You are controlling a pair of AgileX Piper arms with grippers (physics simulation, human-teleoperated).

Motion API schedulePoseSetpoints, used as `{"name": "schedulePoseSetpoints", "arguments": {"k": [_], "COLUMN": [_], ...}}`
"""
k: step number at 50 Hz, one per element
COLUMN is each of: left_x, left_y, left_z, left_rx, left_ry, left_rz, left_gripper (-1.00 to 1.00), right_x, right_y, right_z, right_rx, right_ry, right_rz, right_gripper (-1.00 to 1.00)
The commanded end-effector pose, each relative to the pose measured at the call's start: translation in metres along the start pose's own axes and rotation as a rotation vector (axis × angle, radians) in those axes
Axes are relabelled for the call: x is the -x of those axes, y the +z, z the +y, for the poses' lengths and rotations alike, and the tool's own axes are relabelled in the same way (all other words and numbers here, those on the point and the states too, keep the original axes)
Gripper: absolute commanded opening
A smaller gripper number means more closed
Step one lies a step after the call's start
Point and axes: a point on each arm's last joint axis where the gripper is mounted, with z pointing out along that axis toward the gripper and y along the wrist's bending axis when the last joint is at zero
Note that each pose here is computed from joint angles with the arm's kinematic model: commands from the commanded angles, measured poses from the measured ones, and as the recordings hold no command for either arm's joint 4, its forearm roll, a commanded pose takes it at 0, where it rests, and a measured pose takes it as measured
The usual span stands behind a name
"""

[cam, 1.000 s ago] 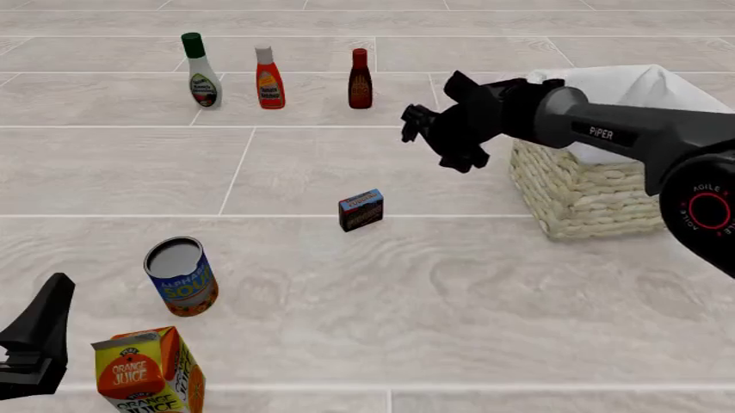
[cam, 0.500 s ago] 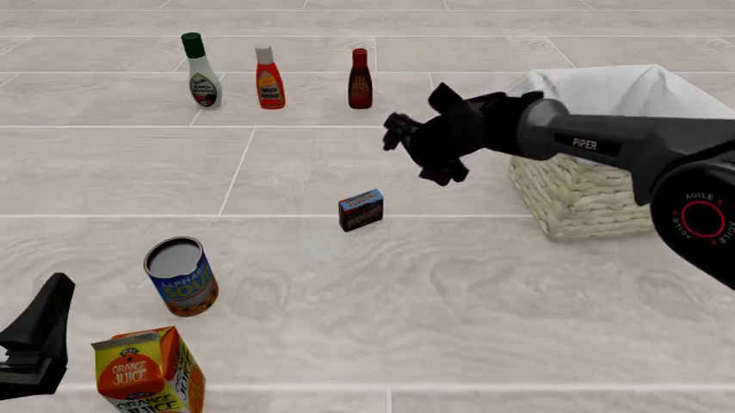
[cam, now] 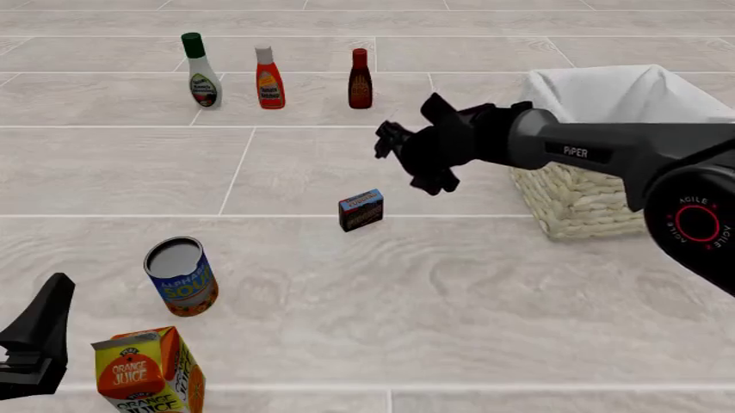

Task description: Pick the chocolate pudding and place it in the basket.

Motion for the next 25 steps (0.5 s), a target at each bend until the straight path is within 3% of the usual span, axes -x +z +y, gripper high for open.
{"name": "schedulePoseSetpoints", "arguments": {"k": [1,25], "left_x": [0.000,0.000], "left_y": [0.000,0.000], "left_z": [0.000,0.000], "left_rx": [0.000,0.000], "left_ry": [0.000,0.000], "left_rz": [0.000,0.000], "left_gripper": [1.00,1.00], "right_x": [-0.004,-0.014], "right_y": [0.005,0.019], "right_z": [-0.002,-0.001], "right_rx": [-0.003,-0.006], "right_ry": [0.010,0.024], "right_rz": [0.006,0.023], "right_gripper": [1.00,1.00]}}
